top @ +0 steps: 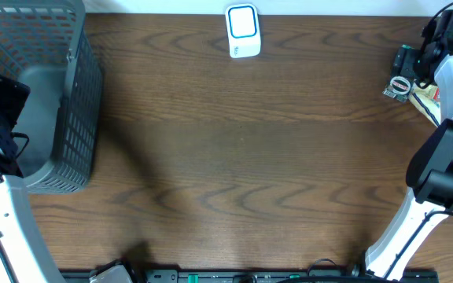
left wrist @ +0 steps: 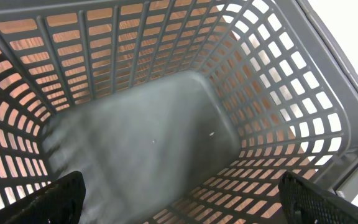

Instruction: Scan the item barcode

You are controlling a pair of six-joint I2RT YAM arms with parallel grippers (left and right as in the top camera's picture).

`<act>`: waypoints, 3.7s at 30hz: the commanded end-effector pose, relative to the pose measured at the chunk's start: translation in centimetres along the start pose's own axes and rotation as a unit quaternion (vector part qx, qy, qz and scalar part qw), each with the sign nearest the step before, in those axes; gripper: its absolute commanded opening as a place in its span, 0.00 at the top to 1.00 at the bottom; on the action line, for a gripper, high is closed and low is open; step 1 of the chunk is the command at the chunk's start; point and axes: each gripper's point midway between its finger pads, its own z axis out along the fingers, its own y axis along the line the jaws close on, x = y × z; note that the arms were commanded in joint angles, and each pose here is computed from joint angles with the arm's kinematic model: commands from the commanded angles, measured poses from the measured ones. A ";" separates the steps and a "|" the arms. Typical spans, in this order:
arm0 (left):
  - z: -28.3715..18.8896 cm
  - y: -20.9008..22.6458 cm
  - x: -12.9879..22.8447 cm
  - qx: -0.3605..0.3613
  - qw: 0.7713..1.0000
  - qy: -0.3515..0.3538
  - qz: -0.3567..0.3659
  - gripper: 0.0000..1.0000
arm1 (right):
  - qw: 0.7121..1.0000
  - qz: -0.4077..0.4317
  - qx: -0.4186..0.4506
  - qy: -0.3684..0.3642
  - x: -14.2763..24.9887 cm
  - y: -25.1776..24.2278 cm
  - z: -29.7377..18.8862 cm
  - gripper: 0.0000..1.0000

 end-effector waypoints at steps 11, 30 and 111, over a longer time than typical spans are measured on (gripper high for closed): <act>0.1 0.2 -0.1 -0.005 1.000 -0.002 -0.001 0.02 | 0.980 -0.067 -0.189 -0.024 1.4 10.6 -17.8 0.01; 0.1 0.2 -0.1 -0.005 1.000 -0.002 -0.001 0.02 | 0.959 -0.063 -0.240 -0.138 16.0 8.9 -30.1 0.01; 0.1 0.2 -0.1 -0.005 1.000 -0.002 -0.001 0.02 | 0.864 -0.059 -0.179 -0.466 24.6 7.5 -21.0 0.01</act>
